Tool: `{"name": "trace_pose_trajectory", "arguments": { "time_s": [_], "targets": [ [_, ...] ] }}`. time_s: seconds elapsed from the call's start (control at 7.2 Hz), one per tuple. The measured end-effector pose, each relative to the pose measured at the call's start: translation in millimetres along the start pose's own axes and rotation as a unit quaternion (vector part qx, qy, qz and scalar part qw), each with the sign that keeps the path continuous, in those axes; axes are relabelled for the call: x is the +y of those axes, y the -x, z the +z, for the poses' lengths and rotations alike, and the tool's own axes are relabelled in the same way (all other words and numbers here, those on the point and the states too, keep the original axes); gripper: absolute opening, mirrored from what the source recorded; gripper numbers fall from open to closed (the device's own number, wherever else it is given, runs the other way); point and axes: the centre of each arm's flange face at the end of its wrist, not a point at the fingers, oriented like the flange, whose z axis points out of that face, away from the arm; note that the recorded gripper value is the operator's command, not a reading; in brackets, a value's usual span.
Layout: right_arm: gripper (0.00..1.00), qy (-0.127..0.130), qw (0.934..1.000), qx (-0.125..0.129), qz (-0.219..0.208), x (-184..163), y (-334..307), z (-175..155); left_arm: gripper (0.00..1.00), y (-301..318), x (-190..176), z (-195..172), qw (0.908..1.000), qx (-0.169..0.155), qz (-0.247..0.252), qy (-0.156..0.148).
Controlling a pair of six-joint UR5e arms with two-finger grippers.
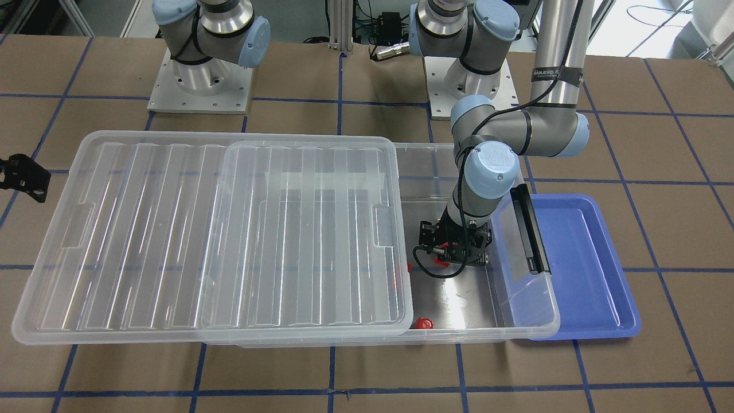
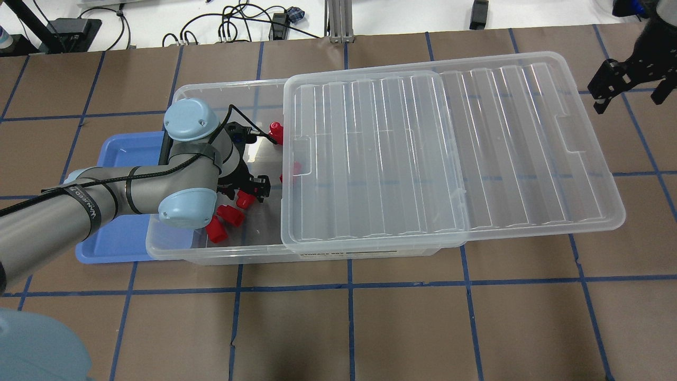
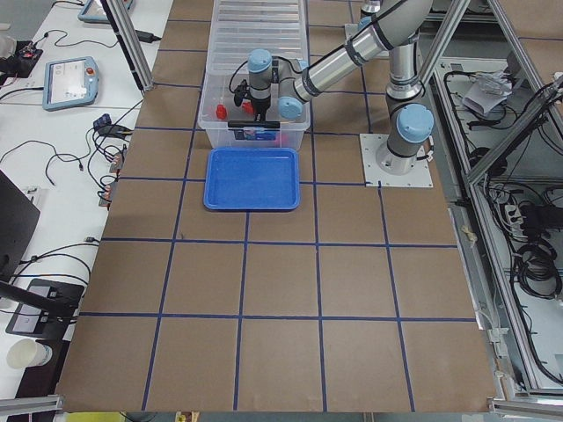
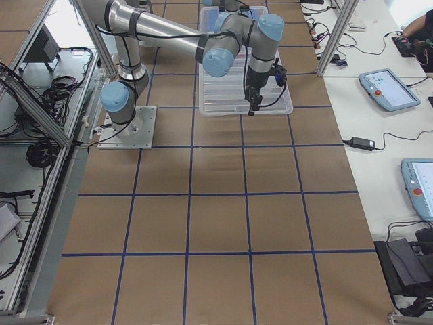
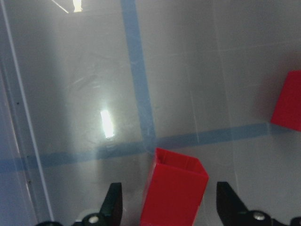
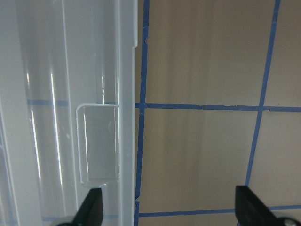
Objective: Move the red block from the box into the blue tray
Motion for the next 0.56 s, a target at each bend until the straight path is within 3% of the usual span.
{"name": "trace_pose_trajectory", "arguments": {
  "time_s": [0.14,0.56],
  "targets": [
    [1.0,-0.007,1.0,0.003,0.002,5.5,1.2,-14.4,0.17,-0.6,-0.6,-1.4,1.0,0.0,-0.002,-0.002],
    [1.0,-0.009,0.9999,-0.001,-0.007,19.9,17.1,-37.7,0.15,-0.6,-6.6,-25.9,0.9996,0.0,-0.007,-0.028]
  ]
}}
